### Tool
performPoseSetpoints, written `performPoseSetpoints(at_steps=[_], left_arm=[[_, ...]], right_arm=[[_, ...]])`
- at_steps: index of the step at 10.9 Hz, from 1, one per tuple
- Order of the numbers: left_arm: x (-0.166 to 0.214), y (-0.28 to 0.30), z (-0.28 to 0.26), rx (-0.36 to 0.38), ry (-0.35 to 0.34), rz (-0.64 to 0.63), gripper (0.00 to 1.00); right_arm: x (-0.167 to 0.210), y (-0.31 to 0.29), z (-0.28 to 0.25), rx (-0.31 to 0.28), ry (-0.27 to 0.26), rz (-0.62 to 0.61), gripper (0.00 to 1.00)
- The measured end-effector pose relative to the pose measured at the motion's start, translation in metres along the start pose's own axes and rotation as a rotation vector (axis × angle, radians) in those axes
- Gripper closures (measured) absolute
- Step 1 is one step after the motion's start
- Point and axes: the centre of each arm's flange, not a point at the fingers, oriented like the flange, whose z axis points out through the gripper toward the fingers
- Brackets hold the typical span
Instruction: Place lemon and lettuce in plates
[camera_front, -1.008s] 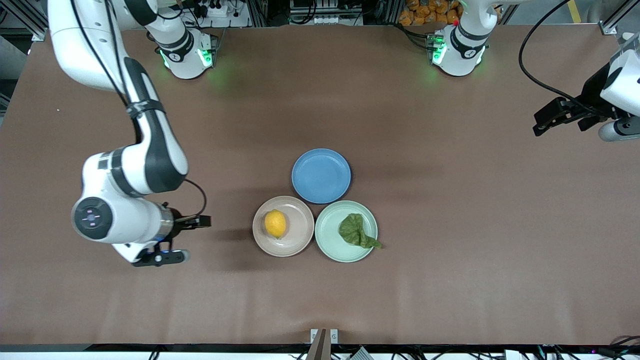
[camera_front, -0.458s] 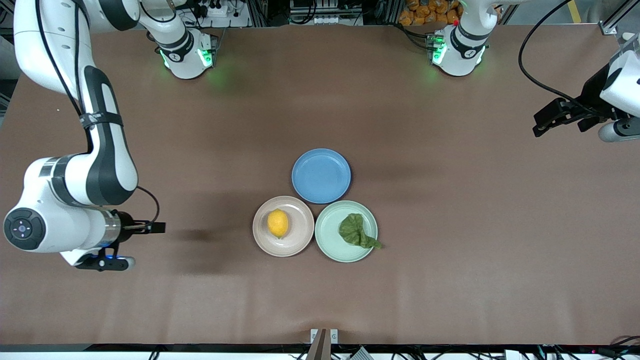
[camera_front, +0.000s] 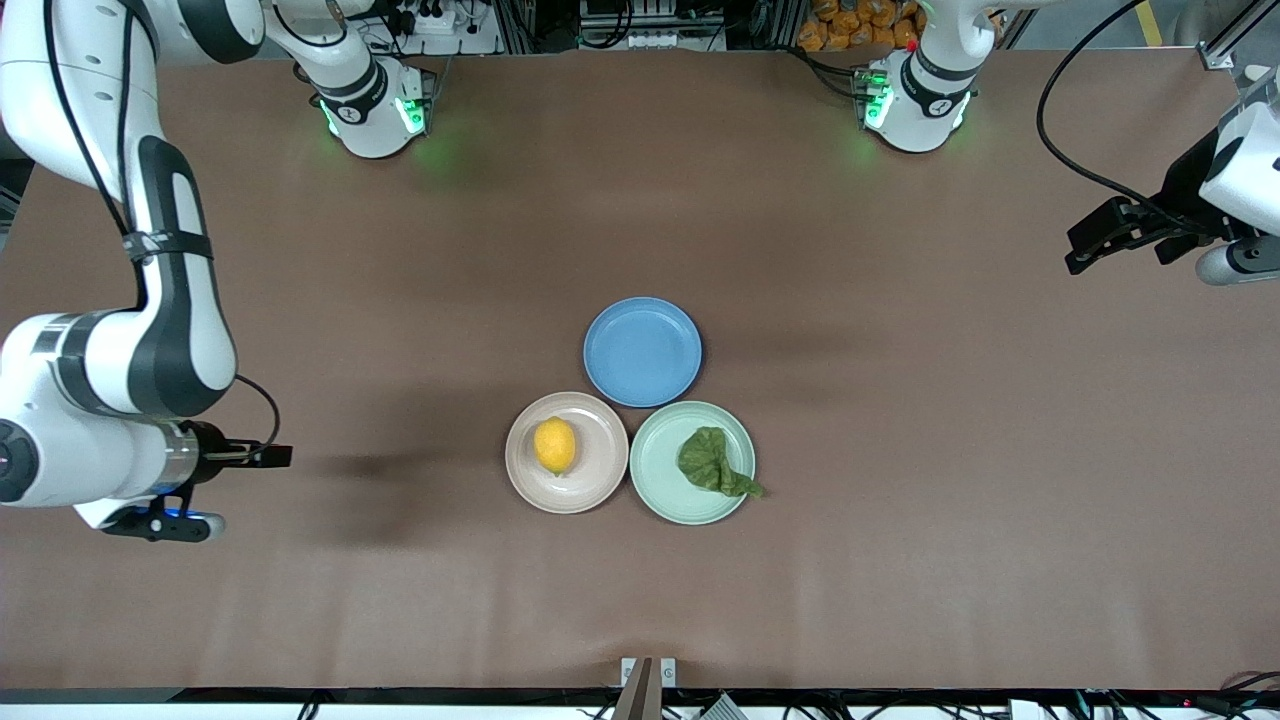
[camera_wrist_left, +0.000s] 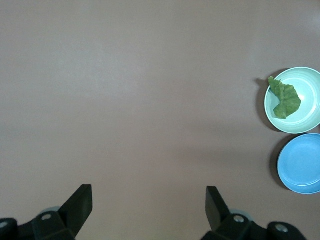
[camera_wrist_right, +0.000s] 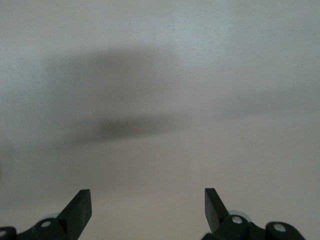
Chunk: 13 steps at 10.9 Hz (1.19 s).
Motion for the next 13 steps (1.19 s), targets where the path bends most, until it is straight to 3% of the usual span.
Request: performPoseSetpoints(at_steps=[5,8,13], left_arm=[[0.0,0.0,0.001,0.0,-0.002,0.0,0.0],[0.001,0.0,0.002,0.0,0.0,0.0,0.0],[0.001,0.0,0.003,0.0,0.001,0.0,0.0]], right_arm=[[-0.03,0.039,-0.032,0.012,0.015,0.049,0.0],[-0.061,0.045,-0.033,0.018,0.042,0.055,0.0],[-0.098,0.046,-0.033,0.022,0.041,0.054,0.0]])
